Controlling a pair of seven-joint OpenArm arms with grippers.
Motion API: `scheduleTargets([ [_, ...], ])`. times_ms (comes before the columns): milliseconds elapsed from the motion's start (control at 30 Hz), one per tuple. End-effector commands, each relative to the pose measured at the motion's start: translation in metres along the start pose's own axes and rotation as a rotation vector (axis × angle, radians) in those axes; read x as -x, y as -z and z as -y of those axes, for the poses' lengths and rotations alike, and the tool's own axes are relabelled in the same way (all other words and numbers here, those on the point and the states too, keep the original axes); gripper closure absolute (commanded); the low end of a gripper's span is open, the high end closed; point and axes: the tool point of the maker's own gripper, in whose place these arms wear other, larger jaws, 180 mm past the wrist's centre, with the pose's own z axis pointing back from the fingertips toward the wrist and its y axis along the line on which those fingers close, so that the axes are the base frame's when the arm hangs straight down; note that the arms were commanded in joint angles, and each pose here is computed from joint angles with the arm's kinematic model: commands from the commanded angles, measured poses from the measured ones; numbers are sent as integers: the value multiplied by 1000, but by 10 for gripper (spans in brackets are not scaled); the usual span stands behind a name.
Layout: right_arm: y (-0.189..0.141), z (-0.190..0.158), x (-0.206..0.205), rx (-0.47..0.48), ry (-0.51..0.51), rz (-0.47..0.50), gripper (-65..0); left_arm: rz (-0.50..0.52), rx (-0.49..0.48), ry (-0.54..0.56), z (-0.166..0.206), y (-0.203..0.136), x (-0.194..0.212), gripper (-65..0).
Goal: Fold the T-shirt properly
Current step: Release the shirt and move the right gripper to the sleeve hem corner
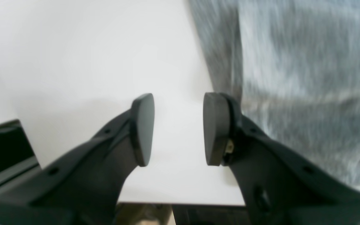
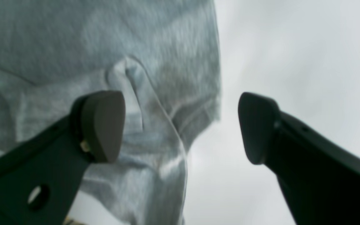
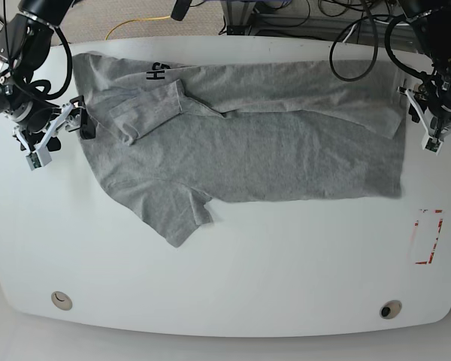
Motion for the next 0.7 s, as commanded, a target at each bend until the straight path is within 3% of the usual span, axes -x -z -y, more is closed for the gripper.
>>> scheduleTargets([
  [0,3,2,-23,-7,3,68,-531,23,-31,7,-11,-6,-8,-242],
  [300,34,21,-58,-68,121,138,-531,26,-33,6,-12,-6,-9,-242],
  [667,79,14,-101,-167,123,184,-531,19,-32,5,-12,-6,-6,-242],
])
